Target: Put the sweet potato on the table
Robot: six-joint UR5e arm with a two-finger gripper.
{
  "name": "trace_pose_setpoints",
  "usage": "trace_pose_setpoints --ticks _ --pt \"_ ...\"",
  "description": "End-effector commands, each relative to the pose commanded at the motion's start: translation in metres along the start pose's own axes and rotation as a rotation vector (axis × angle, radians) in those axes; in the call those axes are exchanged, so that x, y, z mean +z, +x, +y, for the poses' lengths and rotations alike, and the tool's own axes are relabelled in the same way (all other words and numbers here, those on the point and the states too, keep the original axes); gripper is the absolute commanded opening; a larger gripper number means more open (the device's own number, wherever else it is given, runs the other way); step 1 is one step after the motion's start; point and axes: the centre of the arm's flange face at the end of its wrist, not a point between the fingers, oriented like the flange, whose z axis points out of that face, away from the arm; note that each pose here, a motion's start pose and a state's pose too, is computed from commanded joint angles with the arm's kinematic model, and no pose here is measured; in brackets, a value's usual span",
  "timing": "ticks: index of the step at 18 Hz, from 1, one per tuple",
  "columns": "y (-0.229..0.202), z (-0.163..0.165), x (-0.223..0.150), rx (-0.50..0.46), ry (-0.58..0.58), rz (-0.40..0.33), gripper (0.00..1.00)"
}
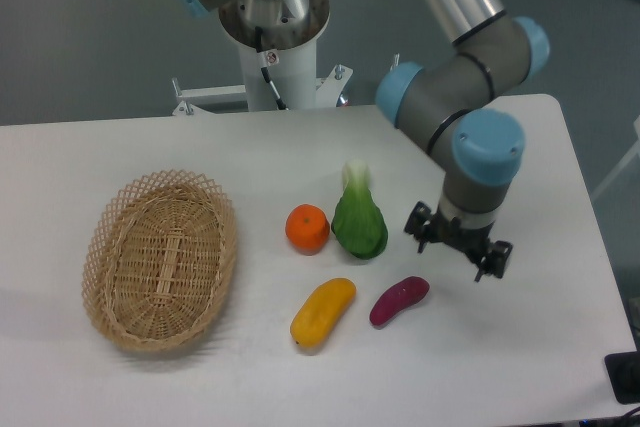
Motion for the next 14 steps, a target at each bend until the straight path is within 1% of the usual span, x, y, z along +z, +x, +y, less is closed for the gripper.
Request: trace_pose_setpoints --ticks 4,10,14 --pt "-0.014 0.021 -0.007 0.030 -0.004 -0.010 1.00" --pt "-0.031 0.064 -0.020 0.089 -0.009 -0.032 1.00" --pt "-0.036 0.080 -0.022 0.129 -0.016 -0.036 1.00"
